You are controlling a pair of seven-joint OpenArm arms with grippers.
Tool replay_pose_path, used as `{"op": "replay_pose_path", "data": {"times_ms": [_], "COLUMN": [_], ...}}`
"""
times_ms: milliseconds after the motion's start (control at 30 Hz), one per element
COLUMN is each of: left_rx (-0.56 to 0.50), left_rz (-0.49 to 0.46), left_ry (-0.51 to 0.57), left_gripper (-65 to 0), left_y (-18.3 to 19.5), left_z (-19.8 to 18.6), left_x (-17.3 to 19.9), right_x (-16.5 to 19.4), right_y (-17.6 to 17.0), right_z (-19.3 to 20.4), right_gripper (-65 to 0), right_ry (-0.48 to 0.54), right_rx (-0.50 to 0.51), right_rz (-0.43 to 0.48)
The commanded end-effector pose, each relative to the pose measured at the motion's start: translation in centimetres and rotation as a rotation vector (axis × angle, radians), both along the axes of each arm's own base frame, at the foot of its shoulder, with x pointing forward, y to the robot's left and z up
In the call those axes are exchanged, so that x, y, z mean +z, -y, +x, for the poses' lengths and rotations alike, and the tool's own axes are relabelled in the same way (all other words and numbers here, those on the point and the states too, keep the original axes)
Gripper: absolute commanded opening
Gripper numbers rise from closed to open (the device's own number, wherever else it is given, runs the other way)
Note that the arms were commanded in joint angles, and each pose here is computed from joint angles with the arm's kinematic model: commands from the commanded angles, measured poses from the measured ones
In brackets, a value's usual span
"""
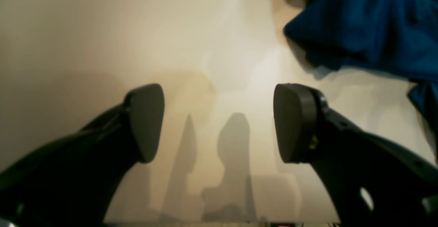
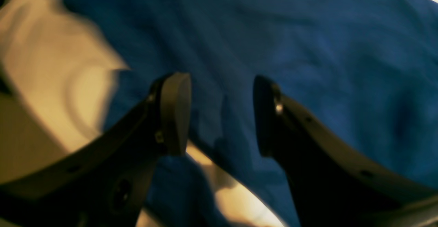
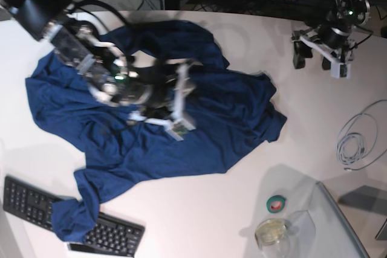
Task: Layout the t-shirt on the table in an organized manner, then fold the t-shirt properly
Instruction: 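Reach the right gripper across to the shirt side and grasp it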
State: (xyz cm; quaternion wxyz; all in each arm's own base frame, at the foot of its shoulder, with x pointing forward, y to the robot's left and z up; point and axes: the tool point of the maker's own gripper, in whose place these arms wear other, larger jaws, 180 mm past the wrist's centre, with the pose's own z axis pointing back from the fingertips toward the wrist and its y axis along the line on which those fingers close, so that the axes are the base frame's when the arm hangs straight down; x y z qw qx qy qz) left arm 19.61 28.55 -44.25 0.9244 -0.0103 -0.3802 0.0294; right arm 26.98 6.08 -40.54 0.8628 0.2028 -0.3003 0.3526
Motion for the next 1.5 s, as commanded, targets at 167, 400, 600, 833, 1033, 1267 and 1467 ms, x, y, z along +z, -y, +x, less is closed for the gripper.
{"op": "replay_pose_path", "data": {"times_ms": [167, 400, 600, 833, 1033, 1267, 1467], "left_rx": [0.228, 0.285, 0.278, 0.296, 0.305, 0.312, 0.305], "left_rz": [0.053, 0.078, 0.071, 0.051, 0.04, 0.043, 0.041], "left_ry": [0.027, 0.031, 0.027, -0.003, -0.026, -0.021, -0.02], "left_gripper": [-17.3, -17.3, -17.3, -17.3, -17.3, -17.3, -17.3], "left_y": [-7.4, -9.4, -9.0, -9.0, -9.0, -9.2, -9.0], "left_z": [-2.7, -3.8, -3.7, -4.5, -5.2, -5.1, -5.0], "left_x": [1.0, 1.7, 1.4, 0.2, -0.6, -0.4, -0.4], "right_x": [0.4, -1.4, -3.0, -2.9, -3.1, -4.6, -5.0], "right_y": [-8.8, -12.2, -12.3, -12.6, -12.6, -12.1, -11.9], "right_z": [-0.2, 0.1, 1.3, 1.4, 1.2, -0.2, -0.2], "right_gripper": [-36.3, -36.3, -36.3, -36.8, -36.9, -37.2, -55.8], "right_ry": [-0.01, -0.035, -0.018, -0.01, -0.018, -0.06, -0.07], "right_rx": [0.145, 0.175, 0.162, 0.159, 0.158, 0.152, 0.145], "right_rz": [0.018, -0.016, -0.044, -0.03, -0.029, -0.043, -0.053]}}
